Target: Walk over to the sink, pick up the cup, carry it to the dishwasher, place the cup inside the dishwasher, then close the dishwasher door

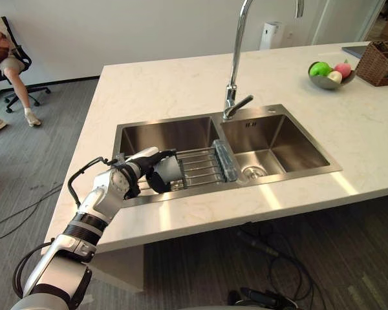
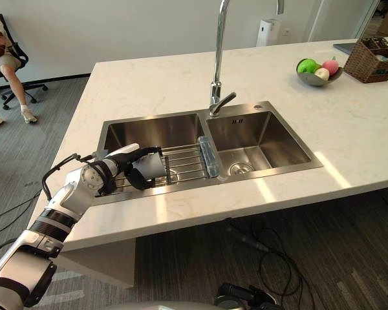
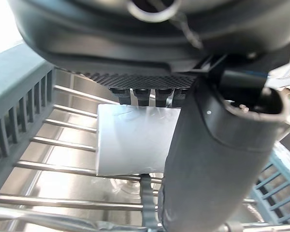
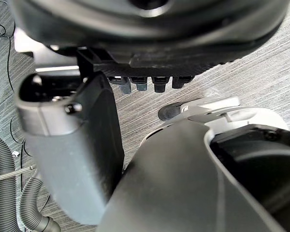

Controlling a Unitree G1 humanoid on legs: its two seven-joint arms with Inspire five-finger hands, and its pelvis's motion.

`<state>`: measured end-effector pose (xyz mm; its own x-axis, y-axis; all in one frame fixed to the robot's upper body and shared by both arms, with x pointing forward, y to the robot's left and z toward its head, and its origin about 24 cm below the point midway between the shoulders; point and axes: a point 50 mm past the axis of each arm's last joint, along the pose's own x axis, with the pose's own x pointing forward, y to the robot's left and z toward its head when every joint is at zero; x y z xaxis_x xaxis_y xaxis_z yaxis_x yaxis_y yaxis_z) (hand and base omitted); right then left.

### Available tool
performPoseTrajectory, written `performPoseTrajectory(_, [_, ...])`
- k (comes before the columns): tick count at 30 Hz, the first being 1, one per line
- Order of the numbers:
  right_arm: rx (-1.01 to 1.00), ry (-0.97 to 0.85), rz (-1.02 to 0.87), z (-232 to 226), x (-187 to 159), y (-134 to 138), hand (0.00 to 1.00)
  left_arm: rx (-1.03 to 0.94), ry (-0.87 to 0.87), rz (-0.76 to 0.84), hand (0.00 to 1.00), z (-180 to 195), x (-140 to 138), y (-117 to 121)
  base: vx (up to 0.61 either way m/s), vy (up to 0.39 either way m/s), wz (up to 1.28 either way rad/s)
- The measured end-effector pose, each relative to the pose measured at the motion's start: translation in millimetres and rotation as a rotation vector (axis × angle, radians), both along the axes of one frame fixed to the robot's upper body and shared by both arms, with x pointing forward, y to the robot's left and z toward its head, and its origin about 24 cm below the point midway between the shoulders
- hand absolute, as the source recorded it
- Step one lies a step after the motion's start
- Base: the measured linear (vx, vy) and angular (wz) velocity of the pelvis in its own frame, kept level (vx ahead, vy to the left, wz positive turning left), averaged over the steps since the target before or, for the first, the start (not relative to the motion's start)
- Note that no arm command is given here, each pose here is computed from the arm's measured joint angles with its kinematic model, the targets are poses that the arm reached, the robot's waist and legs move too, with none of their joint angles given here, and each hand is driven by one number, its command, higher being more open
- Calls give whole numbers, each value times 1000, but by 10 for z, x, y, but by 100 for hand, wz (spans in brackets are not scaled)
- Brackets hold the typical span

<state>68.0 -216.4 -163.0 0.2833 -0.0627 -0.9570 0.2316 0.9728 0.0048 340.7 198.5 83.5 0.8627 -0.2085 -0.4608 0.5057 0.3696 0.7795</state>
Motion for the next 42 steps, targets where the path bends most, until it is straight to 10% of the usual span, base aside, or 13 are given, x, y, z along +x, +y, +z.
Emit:
performPoseTrajectory(5, [5, 4, 3, 0, -1, -1, 100, 4, 24, 21, 100, -63, 21, 2, -32, -18, -1])
performPoseTrajectory(6, [6, 3, 5, 1, 2, -2, 100, 6, 29, 28, 0, -69, 32, 12, -34, -20, -5])
performPoseTrajectory(28, [8, -23, 40, 19, 70, -3, 100, -77, -255, 224, 0, -573, -162, 51, -18, -16, -2])
performPoseTrajectory(42, [-1, -9, -21, -5, -126, -43, 100, -1182, -683, 619, 0, -105, -864, -8, -27, -11, 12])
